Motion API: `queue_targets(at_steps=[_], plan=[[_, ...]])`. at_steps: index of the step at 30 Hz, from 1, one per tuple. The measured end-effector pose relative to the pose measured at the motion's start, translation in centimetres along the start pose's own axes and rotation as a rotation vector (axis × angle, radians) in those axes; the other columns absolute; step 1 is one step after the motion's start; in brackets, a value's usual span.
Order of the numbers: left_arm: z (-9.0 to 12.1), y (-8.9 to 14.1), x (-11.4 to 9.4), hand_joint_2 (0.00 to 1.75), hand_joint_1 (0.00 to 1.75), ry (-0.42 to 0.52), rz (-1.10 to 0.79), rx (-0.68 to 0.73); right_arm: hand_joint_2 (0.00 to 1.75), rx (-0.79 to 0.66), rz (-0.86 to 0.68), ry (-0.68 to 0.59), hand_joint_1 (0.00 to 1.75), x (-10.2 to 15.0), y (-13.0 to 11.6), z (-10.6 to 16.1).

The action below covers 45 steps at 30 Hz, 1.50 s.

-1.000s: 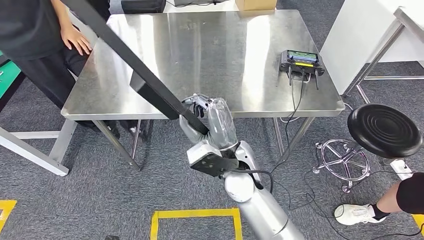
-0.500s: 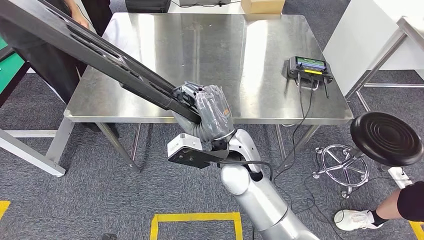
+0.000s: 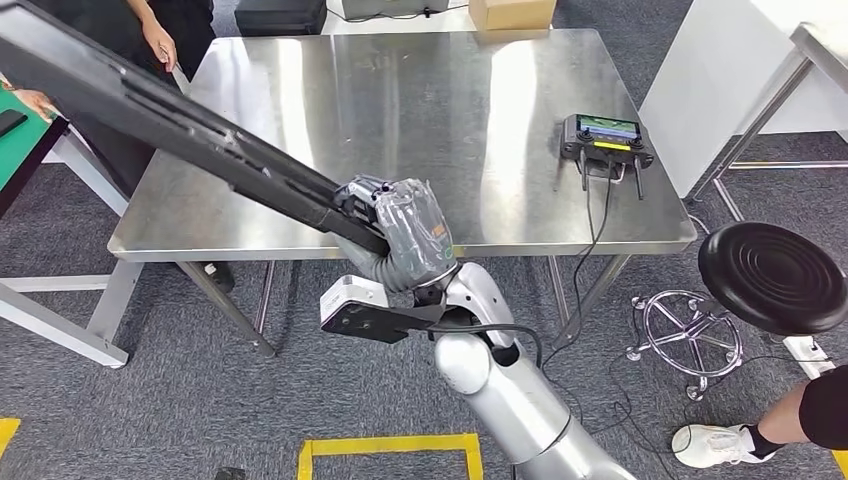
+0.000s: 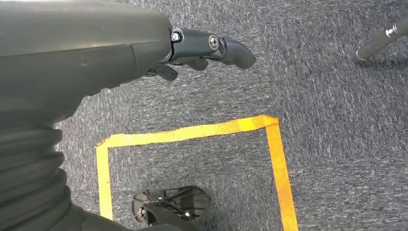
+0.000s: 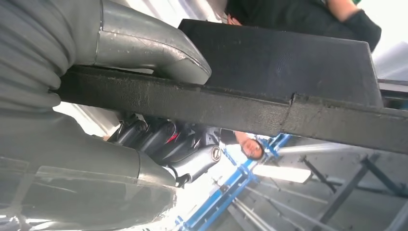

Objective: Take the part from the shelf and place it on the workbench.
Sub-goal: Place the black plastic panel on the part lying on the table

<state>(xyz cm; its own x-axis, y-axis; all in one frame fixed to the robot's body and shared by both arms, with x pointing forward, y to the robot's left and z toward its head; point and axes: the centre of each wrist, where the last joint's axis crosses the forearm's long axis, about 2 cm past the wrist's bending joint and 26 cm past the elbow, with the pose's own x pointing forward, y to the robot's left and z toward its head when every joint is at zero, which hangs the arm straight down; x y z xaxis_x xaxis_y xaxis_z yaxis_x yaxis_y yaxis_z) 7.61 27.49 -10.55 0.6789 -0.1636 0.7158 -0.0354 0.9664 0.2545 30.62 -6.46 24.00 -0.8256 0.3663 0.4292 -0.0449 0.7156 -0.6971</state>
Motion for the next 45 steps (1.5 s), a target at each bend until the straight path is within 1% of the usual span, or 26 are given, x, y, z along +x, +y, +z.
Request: queue_targets(at_steps=[4, 12, 18, 29, 36, 45], plan=[[0.0, 0.0, 0.0, 1.75, 0.0, -0.001, -0.003, -0.001, 1.75, 0.025, -0.012, 0.006, 1.75, 0.1, 0.5, 0.3], [-0.2, -0.1, 0.3, 1.75, 0.0, -0.007, -0.006, -0.009, 1.75, 0.029, -0.009, 0.003, 1.75, 0.1, 0.5, 0.2], [-0.3, -0.2, 0.5, 1.75, 0.0, -0.008, -0.005, -0.013, 1.75, 0.05, 0.004, 0.019, 1.75, -0.3, 0.8, 1.0], [-0.3, -0.3, 0.6, 1.75, 0.0, -0.001, -0.005, -0.013, 1.75, 0.053, 0.032, 0.008, 1.75, 0.1, 0.6, 0.1], [-0.3, -0.1, 0.5, 1.75, 0.0, 0.0, -0.005, -0.011, 1.75, 0.065, 0.033, 0.011, 1.75, 0.1, 0.7, 0.0], [-0.4, -0.2, 0.7, 1.75, 0.0, -0.009, -0.006, -0.014, 1.75, 0.079, 0.075, 0.016, 1.75, -0.2, 0.6, 0.0]])
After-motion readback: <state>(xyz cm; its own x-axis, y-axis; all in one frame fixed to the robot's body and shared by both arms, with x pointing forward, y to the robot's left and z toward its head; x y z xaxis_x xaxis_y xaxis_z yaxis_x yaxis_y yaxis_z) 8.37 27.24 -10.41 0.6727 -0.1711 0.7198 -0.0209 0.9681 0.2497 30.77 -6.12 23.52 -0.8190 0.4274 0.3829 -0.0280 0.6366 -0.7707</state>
